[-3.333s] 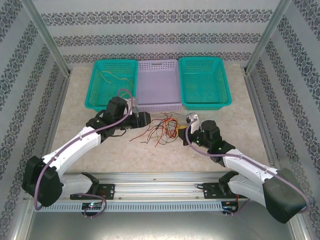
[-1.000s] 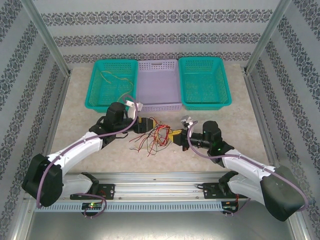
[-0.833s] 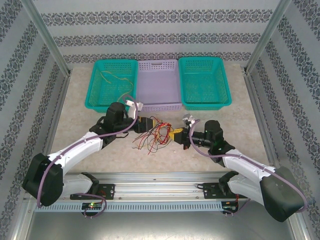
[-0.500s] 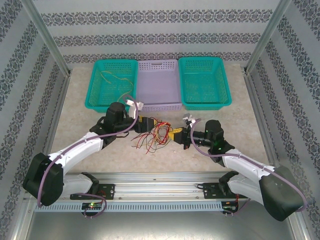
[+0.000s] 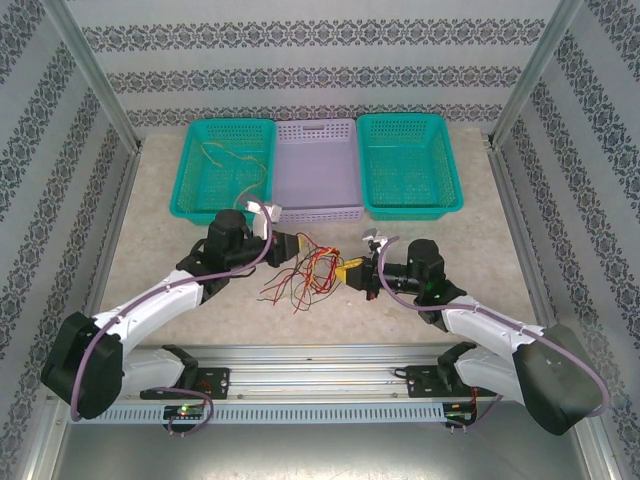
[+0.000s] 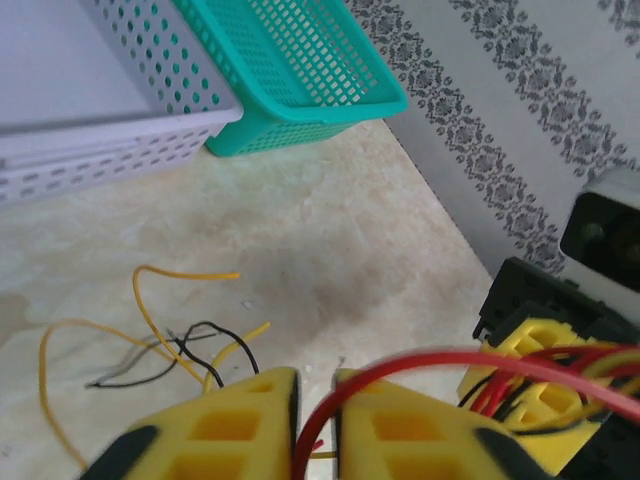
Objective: Untangle the cables
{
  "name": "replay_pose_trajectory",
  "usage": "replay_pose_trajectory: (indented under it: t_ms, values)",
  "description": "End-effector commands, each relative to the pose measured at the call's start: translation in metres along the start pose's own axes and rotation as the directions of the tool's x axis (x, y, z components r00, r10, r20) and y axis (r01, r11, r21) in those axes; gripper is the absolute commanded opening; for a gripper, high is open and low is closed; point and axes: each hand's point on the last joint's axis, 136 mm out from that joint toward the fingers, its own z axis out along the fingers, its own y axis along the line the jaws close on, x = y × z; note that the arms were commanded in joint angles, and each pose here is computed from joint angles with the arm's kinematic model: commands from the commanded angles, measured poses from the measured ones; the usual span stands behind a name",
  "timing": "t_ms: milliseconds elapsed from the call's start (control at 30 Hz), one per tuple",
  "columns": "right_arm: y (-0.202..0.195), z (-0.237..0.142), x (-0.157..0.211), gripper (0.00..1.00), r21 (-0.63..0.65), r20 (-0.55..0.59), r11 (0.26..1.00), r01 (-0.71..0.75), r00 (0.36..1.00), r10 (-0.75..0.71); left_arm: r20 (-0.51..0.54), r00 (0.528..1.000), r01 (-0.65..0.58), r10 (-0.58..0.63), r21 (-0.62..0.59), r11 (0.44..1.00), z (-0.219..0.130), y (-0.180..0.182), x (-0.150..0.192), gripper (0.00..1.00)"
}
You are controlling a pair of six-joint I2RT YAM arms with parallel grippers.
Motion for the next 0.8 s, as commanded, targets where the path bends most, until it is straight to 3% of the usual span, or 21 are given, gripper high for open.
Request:
replay_pose_trajectory:
  t_ms: [0, 300, 600, 767]
  values:
    - [-0.001, 0.0, -0.01, 0.0, 0.026, 0.029, 0.999, 0.048, 0.998, -0.048, 0.068, 0.997, -0.042, 0.039, 0.032, 0.999, -0.01, -0.017, -0.021, 0.0]
    - [-0.034, -0.001, -0.013, 0.0, 0.2, 0.027, 0.98, 0.017, 0.999, -0.023, 0.113, 0.993, -0.032, 0.044, -0.098, 0.995, -0.045, -0.026, -0.047, 0.0]
    - [-0.082, 0.0, 0.005, 0.0, 0.406, -0.037, 0.912, -0.056, 0.996, 0.078, 0.201, 0.971, -0.082, 0.132, -0.239, 0.967, -0.098, -0.047, -0.1, 0.0]
    - [-0.092, 0.005, 0.014, 0.0, 0.432, -0.078, 0.898, -0.08, 0.989, 0.126, 0.257, 0.951, -0.092, 0.17, -0.288, 0.953, -0.121, -0.059, -0.137, 0.0]
